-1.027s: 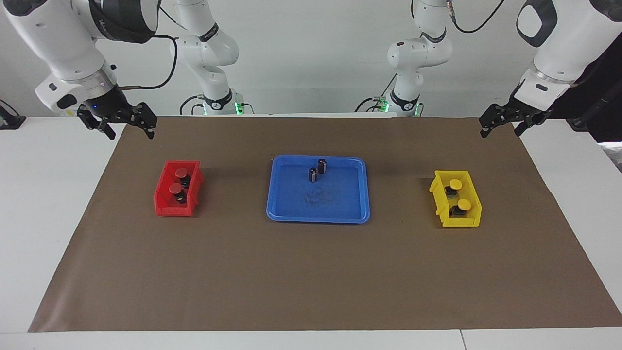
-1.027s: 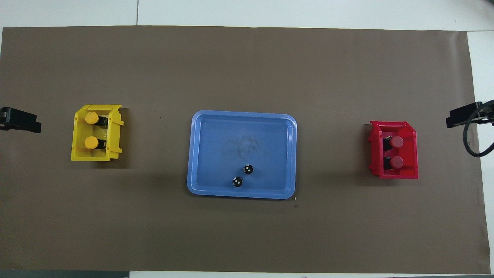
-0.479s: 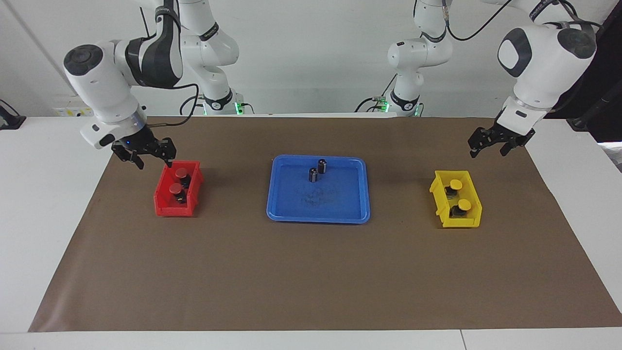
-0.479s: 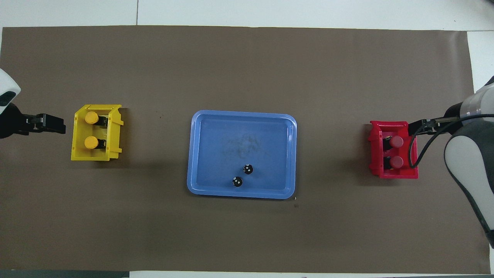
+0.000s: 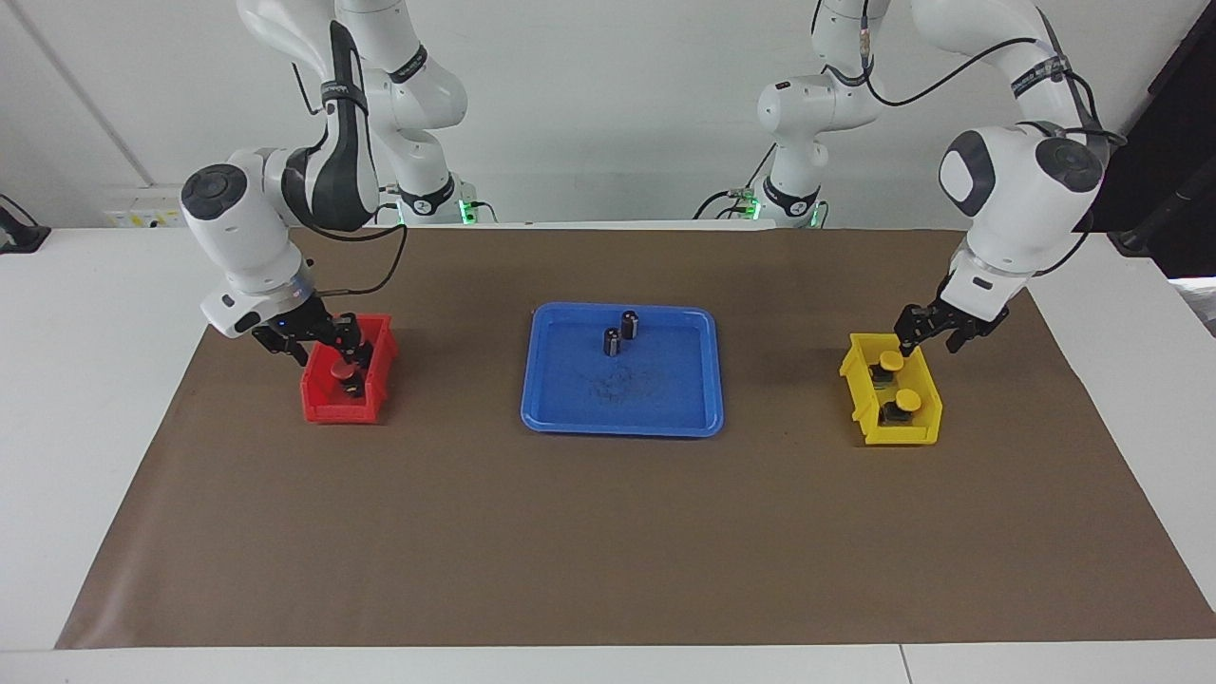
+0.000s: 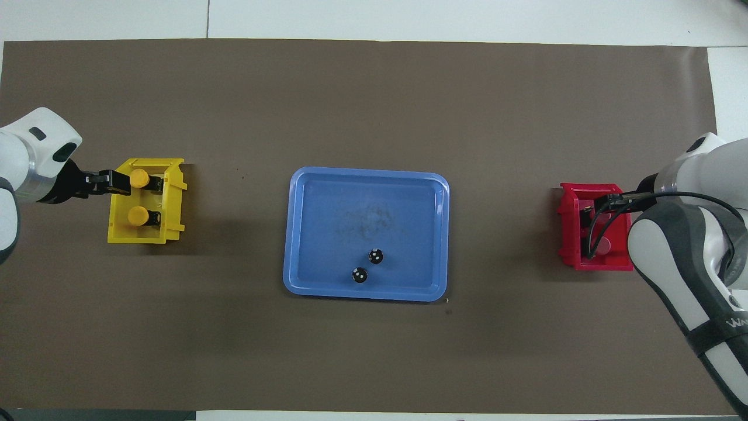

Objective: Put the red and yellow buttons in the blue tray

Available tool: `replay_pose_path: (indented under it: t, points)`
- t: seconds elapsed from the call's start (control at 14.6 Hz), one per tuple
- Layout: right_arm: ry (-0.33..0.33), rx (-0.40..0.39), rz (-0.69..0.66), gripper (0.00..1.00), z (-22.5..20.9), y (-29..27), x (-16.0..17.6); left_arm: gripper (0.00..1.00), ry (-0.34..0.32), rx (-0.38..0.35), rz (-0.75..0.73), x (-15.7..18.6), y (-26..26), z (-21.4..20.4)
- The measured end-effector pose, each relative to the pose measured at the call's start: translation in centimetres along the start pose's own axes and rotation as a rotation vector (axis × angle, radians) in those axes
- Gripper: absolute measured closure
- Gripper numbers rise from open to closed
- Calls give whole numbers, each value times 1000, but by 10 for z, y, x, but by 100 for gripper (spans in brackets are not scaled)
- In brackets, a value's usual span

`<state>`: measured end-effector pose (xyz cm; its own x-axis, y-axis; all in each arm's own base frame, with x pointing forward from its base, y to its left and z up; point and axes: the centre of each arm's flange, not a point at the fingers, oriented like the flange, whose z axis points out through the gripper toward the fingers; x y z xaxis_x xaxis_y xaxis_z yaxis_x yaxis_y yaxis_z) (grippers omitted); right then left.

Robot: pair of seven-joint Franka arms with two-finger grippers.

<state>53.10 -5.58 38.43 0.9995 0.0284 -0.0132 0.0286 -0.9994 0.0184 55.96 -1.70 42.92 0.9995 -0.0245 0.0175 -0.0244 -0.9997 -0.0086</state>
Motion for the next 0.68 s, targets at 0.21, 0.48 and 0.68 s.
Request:
replay_pose_path:
  t: [0.21,0.48,0.68]
  points:
    - [10,0,-1,34,2,-1,0,21,-37,-1,3,-4,4,19]
    - [28,26,6,33,5,-9,1,25,-53,-1,2,-12,4,35]
    - [32,28,7,33,6,-10,1,28,-52,-1,-2,-19,2,50]
